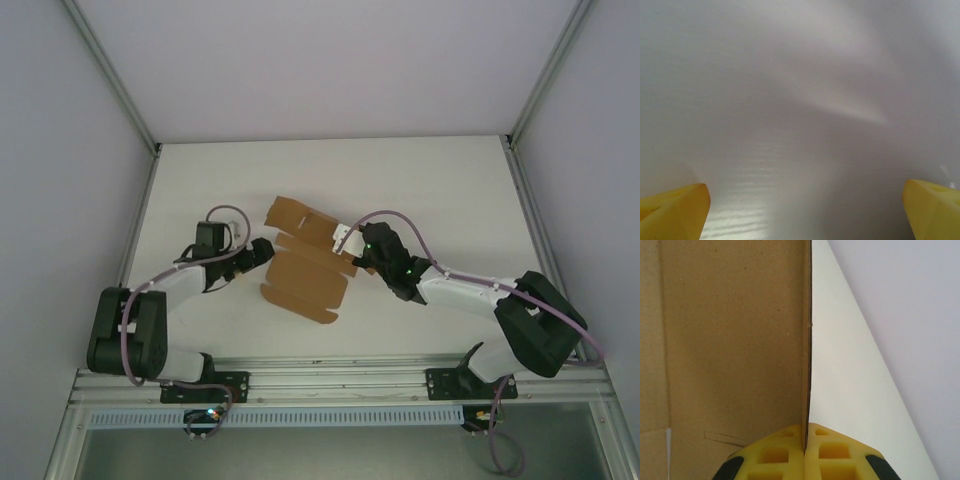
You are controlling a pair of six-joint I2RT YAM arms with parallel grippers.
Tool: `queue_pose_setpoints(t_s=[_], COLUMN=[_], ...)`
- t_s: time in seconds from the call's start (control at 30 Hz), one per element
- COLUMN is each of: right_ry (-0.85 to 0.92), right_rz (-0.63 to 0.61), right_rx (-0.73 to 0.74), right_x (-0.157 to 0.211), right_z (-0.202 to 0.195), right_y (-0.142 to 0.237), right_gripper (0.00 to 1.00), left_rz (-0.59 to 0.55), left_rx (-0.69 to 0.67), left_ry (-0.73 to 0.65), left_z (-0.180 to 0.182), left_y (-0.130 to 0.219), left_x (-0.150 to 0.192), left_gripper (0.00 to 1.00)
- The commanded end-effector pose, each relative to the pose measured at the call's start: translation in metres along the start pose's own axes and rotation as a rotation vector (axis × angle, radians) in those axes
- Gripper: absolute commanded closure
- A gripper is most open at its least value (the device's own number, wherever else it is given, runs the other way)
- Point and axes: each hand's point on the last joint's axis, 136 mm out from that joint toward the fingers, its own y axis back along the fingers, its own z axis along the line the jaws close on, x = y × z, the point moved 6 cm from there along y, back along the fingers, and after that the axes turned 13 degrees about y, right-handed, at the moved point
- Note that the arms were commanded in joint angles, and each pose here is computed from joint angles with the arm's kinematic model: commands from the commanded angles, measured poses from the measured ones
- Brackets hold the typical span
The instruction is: Assemble paper box
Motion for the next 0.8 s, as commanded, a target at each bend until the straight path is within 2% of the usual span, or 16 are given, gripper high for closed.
queue_pose_setpoints(t_s=[0.0,0.17,0.5,0.77], right_ry=[-0.043,-0.045,-0.064,-0.089], right_rz=[-0.043,-0.037,-0.051,-0.080], right_rx=[-0.028,-0.035,-0.056,-0.055], right_x=[-0.002,0.000,-0.001,-0.006], right_z=[0.002,0.004,0.008,0.004], right_y=[0.006,0.006,0.007,0.008], right_gripper=[1.00,1.00,1.00,1.00], left_rz=[-0.012,-0.049,-0.016,0.031], left_rx=[0.101,0.205,0.335,0.307], left_ry=[-0.065,-0.101,-0.198,-0.260], left_z=[-0.021,-0.035,-0.050,-0.057], left_y=[-0.002,0.000,0.000,-0.014], left_x=[-0.010,-0.015,-0.007,0.007], left_gripper=[0.02,0.01,0.00,0.02])
